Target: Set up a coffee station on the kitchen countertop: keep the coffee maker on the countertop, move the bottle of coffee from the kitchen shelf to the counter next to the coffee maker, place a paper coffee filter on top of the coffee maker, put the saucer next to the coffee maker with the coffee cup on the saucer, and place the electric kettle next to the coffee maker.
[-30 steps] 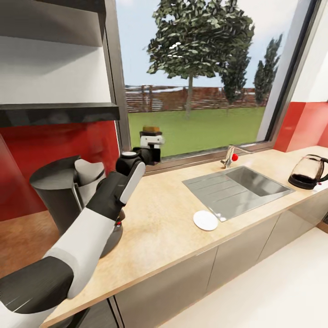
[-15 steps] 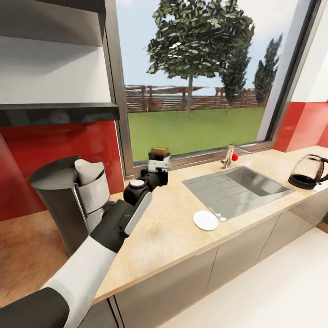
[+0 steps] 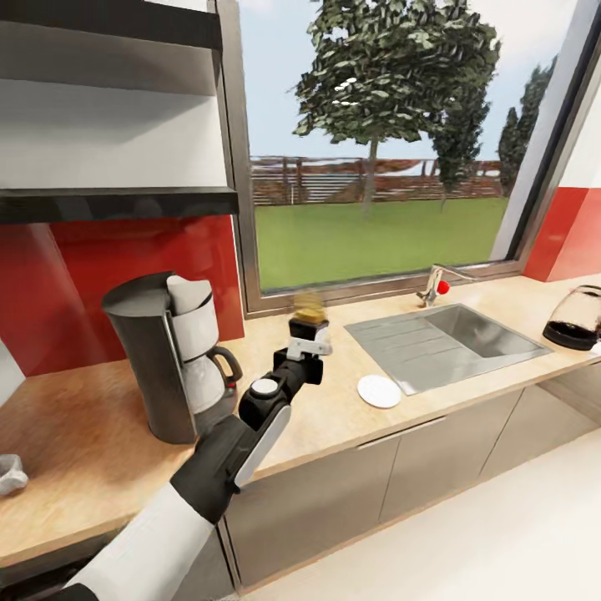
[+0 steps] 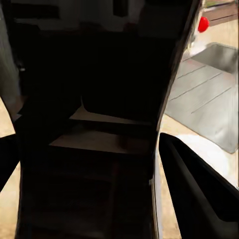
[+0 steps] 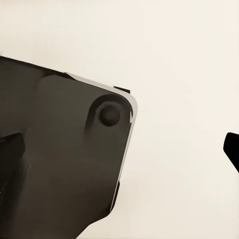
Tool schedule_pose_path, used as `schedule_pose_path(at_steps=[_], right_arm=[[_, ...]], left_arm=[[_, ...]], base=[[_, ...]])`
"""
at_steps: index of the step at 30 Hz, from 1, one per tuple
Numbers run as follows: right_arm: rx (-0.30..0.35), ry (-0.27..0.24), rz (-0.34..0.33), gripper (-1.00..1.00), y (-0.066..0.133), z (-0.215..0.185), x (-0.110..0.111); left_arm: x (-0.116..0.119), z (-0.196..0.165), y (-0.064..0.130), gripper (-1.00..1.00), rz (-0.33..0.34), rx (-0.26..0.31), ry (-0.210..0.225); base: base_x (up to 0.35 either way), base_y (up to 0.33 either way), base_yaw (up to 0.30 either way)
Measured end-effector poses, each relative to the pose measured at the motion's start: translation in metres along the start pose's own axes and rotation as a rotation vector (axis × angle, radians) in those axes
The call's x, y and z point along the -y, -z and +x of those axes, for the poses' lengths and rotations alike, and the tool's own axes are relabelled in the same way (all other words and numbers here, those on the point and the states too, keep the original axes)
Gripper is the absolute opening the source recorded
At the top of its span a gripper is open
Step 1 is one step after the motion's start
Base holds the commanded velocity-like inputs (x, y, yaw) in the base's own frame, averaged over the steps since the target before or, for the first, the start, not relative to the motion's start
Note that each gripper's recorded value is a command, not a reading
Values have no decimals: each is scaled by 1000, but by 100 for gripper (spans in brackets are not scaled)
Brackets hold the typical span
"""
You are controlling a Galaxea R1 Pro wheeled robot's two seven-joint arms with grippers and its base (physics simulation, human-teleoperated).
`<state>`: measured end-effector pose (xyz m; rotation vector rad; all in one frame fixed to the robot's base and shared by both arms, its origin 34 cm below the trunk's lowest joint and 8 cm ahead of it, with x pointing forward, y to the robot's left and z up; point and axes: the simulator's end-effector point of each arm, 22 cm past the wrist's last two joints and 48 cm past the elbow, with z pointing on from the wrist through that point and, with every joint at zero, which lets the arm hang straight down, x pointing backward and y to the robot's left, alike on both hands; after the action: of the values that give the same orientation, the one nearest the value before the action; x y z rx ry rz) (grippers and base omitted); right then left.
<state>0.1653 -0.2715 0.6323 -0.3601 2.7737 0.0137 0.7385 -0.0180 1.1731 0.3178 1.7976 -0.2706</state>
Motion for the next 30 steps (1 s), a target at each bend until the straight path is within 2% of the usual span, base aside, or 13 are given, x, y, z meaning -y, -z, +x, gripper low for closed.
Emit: schedule_pose_path(at_steps=[6, 10, 13, 17, 21, 24, 30], right_arm=[[1, 1, -1, 100, 0, 0, 0], [4, -1, -7, 100, 0, -2, -5], [5, -3, -11, 100, -1, -3, -9], [5, -4, -13, 100, -1, -3, -10], [6, -4, -13, 100, -1, -4, -10], [7, -5, -13, 100, -1, -4, -11], [8, -9, -17, 100, -1, -5, -14]], left_arm=[[42, 46, 31, -100, 86, -33, 0], [64, 60, 42, -100, 152, -45, -7], [83, 78, 53, -100, 217, -70, 9], [94, 95, 69, -100, 244, -88, 37], [92, 102, 83, -100, 245, -85, 44], [72, 109, 88, -100, 217, -87, 30], [49, 120, 88, -100, 180, -106, 11]], base=[[-12, -8, 12], [-1, -1, 1], [0, 0, 0], [0, 0, 0], [0, 0, 0], [0, 0, 65], [0, 0, 232]])
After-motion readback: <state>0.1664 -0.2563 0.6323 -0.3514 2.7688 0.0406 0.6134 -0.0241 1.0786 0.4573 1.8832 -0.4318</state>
